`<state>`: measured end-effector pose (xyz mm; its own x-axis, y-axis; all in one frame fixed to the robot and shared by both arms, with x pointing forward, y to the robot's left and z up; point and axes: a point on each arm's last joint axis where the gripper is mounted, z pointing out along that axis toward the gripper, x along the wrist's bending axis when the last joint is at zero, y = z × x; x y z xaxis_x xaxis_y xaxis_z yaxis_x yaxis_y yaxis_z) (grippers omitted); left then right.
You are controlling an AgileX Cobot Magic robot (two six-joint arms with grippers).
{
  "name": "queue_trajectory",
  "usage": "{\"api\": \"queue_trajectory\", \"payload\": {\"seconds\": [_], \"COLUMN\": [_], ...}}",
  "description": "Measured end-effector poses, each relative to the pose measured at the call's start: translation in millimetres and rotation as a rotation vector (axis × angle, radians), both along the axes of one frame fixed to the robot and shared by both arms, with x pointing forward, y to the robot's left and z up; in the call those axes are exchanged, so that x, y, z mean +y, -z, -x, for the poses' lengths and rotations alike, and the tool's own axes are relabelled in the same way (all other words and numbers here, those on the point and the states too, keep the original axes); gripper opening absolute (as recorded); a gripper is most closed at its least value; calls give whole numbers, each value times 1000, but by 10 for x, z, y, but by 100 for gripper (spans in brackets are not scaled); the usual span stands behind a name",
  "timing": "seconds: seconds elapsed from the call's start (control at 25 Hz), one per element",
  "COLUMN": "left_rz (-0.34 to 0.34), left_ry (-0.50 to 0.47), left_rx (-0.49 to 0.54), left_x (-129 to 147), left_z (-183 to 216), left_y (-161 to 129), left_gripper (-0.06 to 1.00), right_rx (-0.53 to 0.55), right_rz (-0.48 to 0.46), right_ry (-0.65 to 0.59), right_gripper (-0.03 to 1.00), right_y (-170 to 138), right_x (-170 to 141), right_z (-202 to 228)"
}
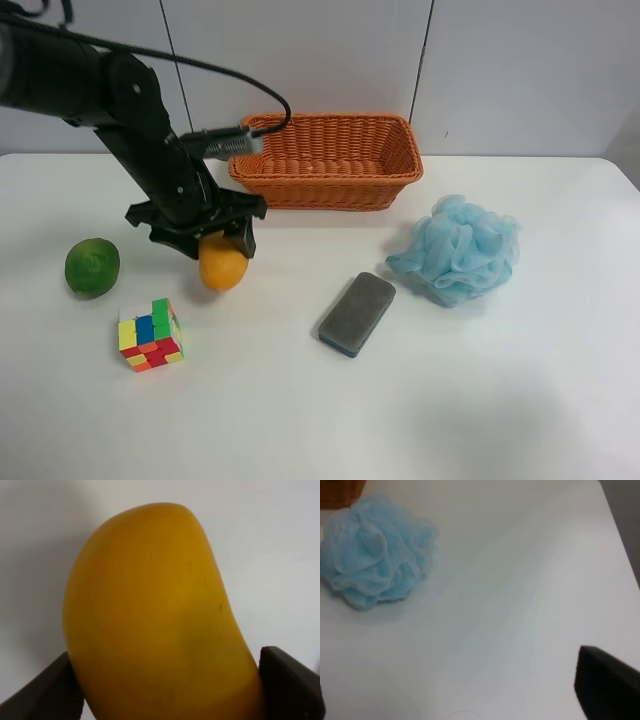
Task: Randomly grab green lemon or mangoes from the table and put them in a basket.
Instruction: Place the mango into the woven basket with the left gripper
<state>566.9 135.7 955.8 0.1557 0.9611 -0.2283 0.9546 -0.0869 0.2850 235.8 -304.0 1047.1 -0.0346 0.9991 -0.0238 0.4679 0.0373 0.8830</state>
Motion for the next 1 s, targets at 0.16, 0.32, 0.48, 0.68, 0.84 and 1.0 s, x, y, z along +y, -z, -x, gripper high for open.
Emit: {"api": "queue_trajectory", "payload": {"seconds": [0.16, 0.32, 0.48, 0.68, 0.84, 1.0], "left_rz": [41, 99, 134, 170, 183, 185], "left_ry": [10, 30, 46, 45, 42, 38], "left_rx": [-126, -392, -594, -788, -852, -880], "left_x": [24, 10, -60, -222, -383, -496], "left_z": [28, -84, -290, -600, -810, -964], "left_y": [-466, -1184, -1405, -1244, -874, -459], "left_gripper": [67, 67, 67, 67, 67, 67], "right_rx": [0, 0, 0, 0, 0, 0], "right_rz": [0, 0, 0, 0, 0, 0], "right_ry": [0, 0, 0, 0, 0, 0], "right_gripper": [99, 99, 99, 99, 99, 99], "right_y": [0, 0, 0, 0, 0, 0], "right_x": [0, 0, 0, 0, 0, 0], "right_z": [0, 0, 0, 0, 0, 0]}}
